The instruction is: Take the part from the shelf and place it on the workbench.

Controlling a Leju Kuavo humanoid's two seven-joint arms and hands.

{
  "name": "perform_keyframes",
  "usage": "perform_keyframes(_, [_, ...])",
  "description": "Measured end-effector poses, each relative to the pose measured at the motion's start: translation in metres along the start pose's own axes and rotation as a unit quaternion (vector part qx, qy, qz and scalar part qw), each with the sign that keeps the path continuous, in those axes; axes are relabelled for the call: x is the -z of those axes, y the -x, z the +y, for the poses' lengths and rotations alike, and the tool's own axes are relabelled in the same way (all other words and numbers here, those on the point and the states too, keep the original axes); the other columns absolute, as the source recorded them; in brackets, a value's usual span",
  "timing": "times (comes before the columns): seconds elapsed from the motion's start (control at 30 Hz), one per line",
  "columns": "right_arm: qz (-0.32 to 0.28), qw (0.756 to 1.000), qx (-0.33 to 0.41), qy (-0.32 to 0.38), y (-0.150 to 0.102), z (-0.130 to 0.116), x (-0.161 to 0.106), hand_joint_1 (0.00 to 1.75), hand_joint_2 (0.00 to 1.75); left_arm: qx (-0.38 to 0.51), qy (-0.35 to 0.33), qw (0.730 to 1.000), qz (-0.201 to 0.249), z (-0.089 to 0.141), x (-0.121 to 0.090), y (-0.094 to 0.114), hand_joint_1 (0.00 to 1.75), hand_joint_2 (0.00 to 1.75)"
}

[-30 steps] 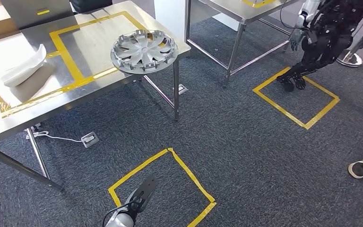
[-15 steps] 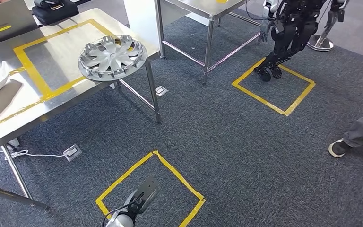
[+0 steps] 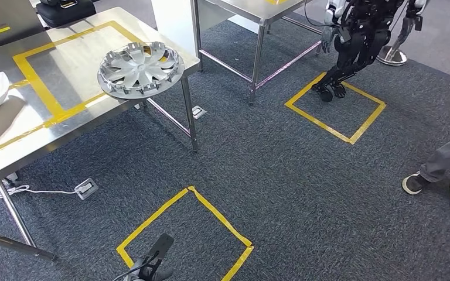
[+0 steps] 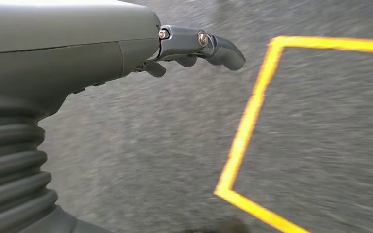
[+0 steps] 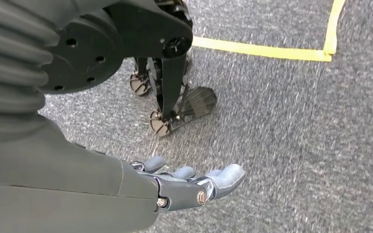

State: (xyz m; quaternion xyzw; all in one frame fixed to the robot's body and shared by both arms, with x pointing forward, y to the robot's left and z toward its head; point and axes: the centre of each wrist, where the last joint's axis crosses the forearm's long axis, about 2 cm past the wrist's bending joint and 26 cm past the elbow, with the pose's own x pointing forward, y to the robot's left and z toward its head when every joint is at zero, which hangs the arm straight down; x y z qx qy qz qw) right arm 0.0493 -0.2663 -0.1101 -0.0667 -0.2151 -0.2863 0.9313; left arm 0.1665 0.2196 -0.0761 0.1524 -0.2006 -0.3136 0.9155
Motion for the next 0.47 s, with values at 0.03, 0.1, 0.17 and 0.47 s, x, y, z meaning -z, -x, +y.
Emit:
perform_keyframes(0.03, [-0.001,1.000,-0.001,0.000,0.000,0.000,0.000,0.00,1.75,-0.001,0.003,1.000,0.016,-0.003,0.000,0.008,0.00,1.75])
perform_keyframes(0.1, [-0.003,1.000,-0.004,-0.002,0.000,0.001,0.000,0.00,1.75,0.000,0.011,0.999,0.049,-0.009,-0.001,0.024,0.00,1.31])
perform_keyframes(0.17, [-0.004,1.000,-0.008,-0.003,0.000,0.001,0.000,0.00,0.87,0.005,0.018,0.997,0.078,-0.016,-0.003,0.039,0.00,0.44])
perform_keyframes(0.47, [0.003,1.000,-0.021,-0.006,0.000,0.001,0.000,0.00,0.00,0.011,0.032,0.988,0.152,-0.041,-0.014,0.082,0.00,0.00])
